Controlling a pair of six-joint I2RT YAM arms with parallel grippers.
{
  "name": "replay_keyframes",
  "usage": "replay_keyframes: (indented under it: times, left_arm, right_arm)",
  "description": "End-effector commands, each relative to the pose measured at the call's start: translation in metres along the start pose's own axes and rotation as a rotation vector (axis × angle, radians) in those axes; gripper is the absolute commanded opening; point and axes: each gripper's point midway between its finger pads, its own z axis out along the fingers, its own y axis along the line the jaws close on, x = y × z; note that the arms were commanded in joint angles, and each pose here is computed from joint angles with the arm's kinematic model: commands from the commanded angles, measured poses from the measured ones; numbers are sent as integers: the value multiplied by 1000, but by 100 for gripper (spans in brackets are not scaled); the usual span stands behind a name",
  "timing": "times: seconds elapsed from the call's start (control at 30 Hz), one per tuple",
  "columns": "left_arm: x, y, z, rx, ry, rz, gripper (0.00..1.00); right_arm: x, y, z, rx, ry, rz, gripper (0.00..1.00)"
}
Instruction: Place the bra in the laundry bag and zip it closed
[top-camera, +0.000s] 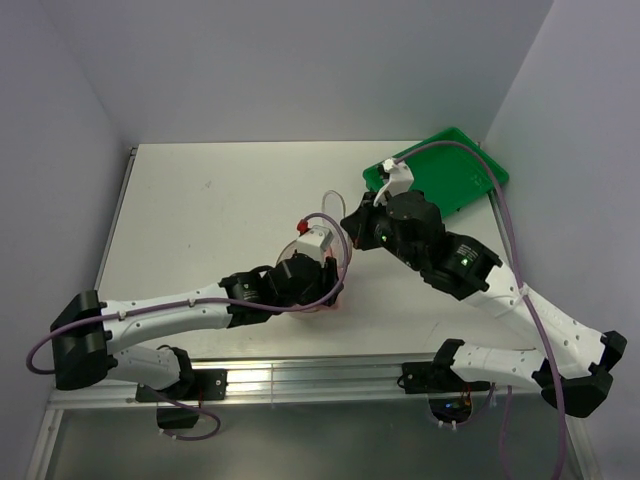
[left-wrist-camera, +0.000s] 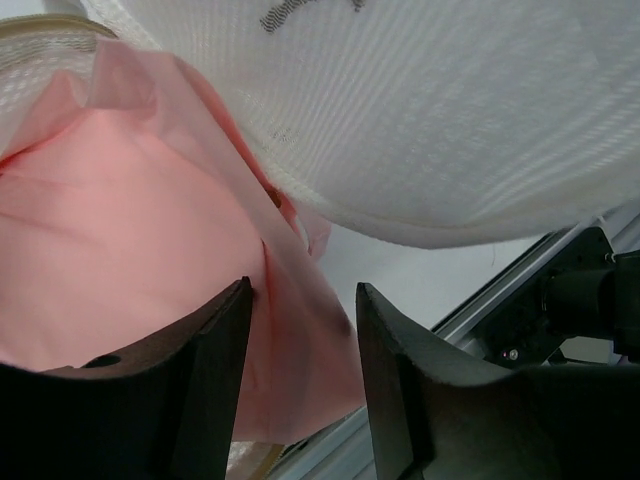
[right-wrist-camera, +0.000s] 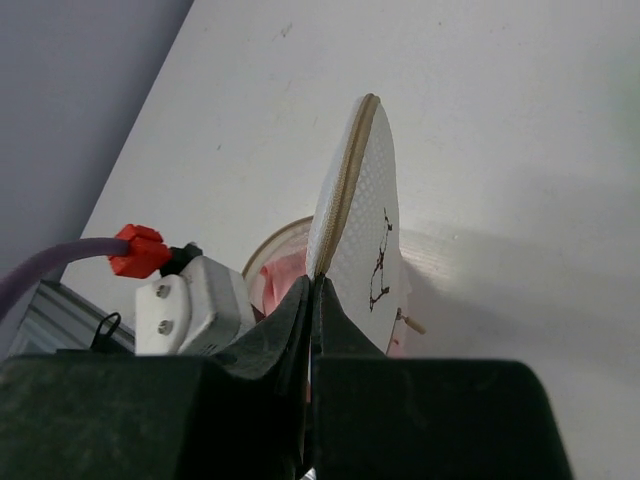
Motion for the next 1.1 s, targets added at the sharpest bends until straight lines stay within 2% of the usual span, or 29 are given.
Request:
replay_keyframes:
  times: [0.0, 0.13, 0.3, 0.33, 0.6, 1.07]
  left_arm:
    - [-26, -17, 4, 31, -83, -23, 52]
    - [-28, -12, 3, 13, -105, -32, 14]
    - [-38, 1, -18, 1, -171, -73, 5]
    - [-41, 2, -23, 2, -183, -82, 1]
    - [-45, 34, -49, -82, -249, -116, 0]
    - [-24, 49, -12, -157, -120, -32, 0]
  right_arm:
    - [-18, 7, -7, -41, -71, 33, 0]
    - [-17, 3, -9, -31, -75, 32, 0]
    - [-11, -3, -4, -13, -64, 27, 0]
    - [-10, -5, -3, -8, -63, 26, 0]
    - [-8, -11, -2, -4, -71, 32, 0]
    - [-12, -1, -9, -72, -100, 40, 0]
